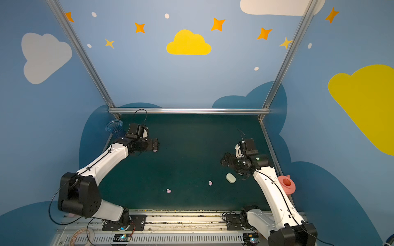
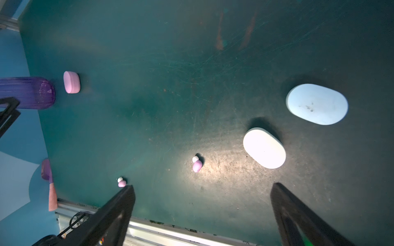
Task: Insert wireless bluetooth earbuds into charging case
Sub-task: Pick up the charging case from the middle-left of the table.
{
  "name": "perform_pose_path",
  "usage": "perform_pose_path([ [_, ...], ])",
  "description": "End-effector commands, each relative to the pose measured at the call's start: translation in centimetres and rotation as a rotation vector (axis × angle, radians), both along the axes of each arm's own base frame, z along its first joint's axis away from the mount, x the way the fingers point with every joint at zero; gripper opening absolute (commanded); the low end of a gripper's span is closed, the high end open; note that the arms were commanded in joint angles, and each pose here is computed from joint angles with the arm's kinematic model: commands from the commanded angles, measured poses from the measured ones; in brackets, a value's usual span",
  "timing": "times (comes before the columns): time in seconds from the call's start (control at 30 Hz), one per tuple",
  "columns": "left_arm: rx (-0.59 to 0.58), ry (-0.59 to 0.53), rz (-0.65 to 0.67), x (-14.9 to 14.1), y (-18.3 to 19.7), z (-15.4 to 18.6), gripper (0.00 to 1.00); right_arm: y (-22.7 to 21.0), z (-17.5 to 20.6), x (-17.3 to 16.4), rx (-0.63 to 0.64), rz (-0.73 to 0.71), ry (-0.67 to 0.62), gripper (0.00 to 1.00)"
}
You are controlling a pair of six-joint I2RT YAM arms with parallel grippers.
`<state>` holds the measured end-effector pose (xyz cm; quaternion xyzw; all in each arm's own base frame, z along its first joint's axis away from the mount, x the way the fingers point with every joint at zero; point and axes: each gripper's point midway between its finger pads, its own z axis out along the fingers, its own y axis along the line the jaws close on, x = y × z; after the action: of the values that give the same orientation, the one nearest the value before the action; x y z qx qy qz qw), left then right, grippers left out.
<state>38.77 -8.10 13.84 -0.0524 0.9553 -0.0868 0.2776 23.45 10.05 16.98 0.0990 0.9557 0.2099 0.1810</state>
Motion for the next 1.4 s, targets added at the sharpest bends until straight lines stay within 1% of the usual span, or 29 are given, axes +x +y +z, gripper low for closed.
perform_pose_path([
  [0.0,0.042,0.103,-0.059,0.1,0.0,-1.3,1.0,0.8,0.9,-0.3,0.025,0.023,0.0,0.97],
  [0.1,0.089,0.168,-0.075,0.8,0.3,-2.7,1.0,1.1,1.0,-0.3,0.027,0.031,-0.002,0.97],
  [0.17,0.111,0.18,-0.064,1.3,0.7,-3.4,1.0,1.2,1.0,-0.3,0.03,0.034,-0.002,0.97],
  [0.27,0.102,0.182,-0.068,2.1,0.5,-4.1,1.0,1.3,1.1,-0.4,0.032,0.039,-0.004,0.97],
  [0.33,0.119,0.198,-0.069,2.5,0.7,-4.6,1.0,1.3,1.1,-0.5,0.03,0.037,-0.005,0.97],
  [0.53,0.137,0.237,-0.085,3.2,0.8,-6.3,0.97,1.4,1.2,-0.6,0.039,0.036,-0.009,0.97],
  [0.7,0.144,0.277,-0.105,3.5,0.7,-8.1,0.9,1.6,1.2,-0.4,0.054,0.036,-0.007,0.97],
  [0.97,0.177,0.304,-0.119,4.1,1.2,-9.4,0.78,1.8,1.4,-0.5,0.063,0.036,-0.011,0.97],
  [1.1,0.178,0.333,-0.12,4.1,1.2,-10.7,0.73,1.9,1.5,-0.5,0.068,0.036,-0.012,0.97],
  [1.37,0.18,0.358,-0.106,4.2,1.3,-12.5,0.65,1.9,1.6,-0.6,0.07,0.034,-0.014,0.97],
])
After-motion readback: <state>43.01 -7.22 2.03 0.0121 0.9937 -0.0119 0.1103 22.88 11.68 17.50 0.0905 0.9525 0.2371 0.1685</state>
